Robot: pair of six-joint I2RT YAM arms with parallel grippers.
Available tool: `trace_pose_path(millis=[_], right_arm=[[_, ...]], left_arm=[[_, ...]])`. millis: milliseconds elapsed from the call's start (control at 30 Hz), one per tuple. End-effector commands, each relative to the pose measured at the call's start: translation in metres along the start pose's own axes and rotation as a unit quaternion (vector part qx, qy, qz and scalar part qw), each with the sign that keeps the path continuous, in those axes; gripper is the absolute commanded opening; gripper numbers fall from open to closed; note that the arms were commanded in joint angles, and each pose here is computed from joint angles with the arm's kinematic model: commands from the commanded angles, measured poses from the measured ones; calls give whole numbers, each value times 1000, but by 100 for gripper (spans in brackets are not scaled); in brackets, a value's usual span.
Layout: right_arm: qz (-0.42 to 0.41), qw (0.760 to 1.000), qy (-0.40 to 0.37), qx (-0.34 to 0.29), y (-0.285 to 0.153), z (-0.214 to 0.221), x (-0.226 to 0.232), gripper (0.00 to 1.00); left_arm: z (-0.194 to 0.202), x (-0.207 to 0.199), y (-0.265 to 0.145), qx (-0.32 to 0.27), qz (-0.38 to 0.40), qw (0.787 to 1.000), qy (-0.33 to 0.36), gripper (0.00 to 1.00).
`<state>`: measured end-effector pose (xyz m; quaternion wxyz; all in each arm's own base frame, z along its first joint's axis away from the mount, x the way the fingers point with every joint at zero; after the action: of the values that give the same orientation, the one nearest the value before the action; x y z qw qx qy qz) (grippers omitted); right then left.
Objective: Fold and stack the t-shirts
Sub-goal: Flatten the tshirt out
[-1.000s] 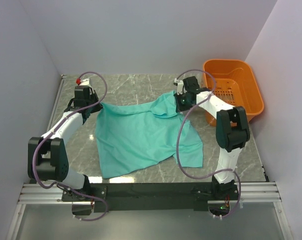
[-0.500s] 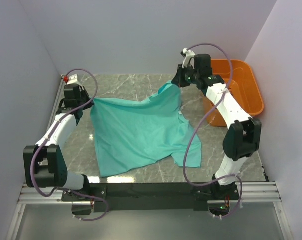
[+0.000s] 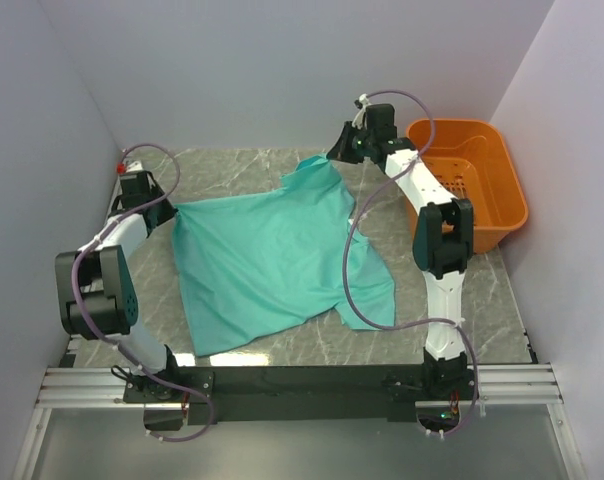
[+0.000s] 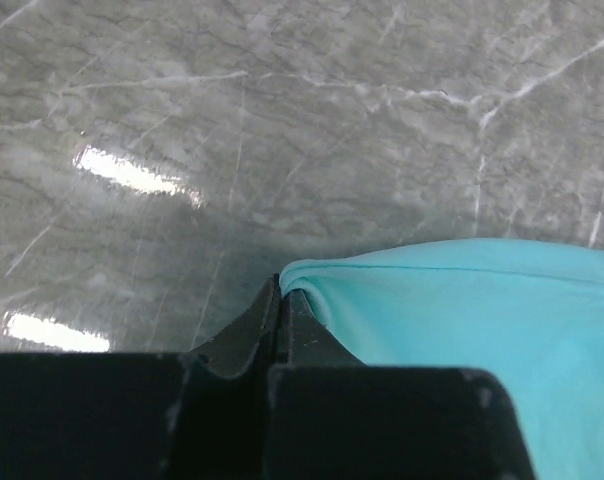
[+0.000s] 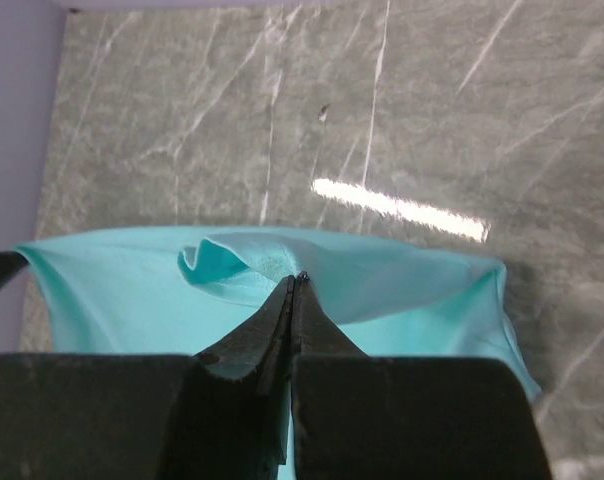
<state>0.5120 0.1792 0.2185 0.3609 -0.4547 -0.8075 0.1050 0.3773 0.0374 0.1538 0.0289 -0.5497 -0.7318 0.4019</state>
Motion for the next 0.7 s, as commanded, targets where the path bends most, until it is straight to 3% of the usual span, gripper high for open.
trace_pose_path(millis=[0,133,200,233,267,333,400,500,567,600,633,667], right_arm=[[-13,998,27,-54,7,-30,8,0],[0,994,67,-86,29,-42,5,0],[12,991,69,-118,41,-49,5,1],[1,989,62,-135,45,-54,7,35],[-3,988,57,-147,44,-60,9,54],[-4,988,34,-151,45,-61,16,77],[-34,988,19,-150,34,-66,25,81],[-50,990,-20,-132,17,-63,34,82],[-119,983,-111,-89,-12,-53,52,82],[-152,973,-154,-84,-38,-56,68,81],[-218,954,-202,-26,-47,-27,70,81],[-232,947,-221,-10,-58,-17,71,80]], left_arm=[[-31,-17,5,-43,24,999,-3,1],[-40,-13,19,-61,-16,998,6,1],[-45,-4,26,-81,-73,994,8,12],[-48,-2,27,-93,-90,992,9,28],[-50,-3,25,-105,-98,989,13,34],[-58,-4,16,-135,-110,985,11,48],[-63,-7,8,-144,-107,984,9,58],[-70,-15,-13,-151,-91,984,13,59],[-74,-24,-39,-155,-55,986,14,60],[-66,-25,-47,-144,-40,989,13,60],[-66,-35,-69,-144,2,990,6,66],[-58,-37,-78,-126,19,992,4,71]])
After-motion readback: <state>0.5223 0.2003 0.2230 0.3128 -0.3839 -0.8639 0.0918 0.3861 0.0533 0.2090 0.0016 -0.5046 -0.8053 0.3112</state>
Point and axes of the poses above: each gripper's point midway between its finger pads, its own y axis out along the fingers, its own x axis along the line the jaws close on, z = x × y, the point moved 8 cm from there along -y, back along the fingers, and after that the axes turned 4 degrees about -y, right-handed, at the moved point
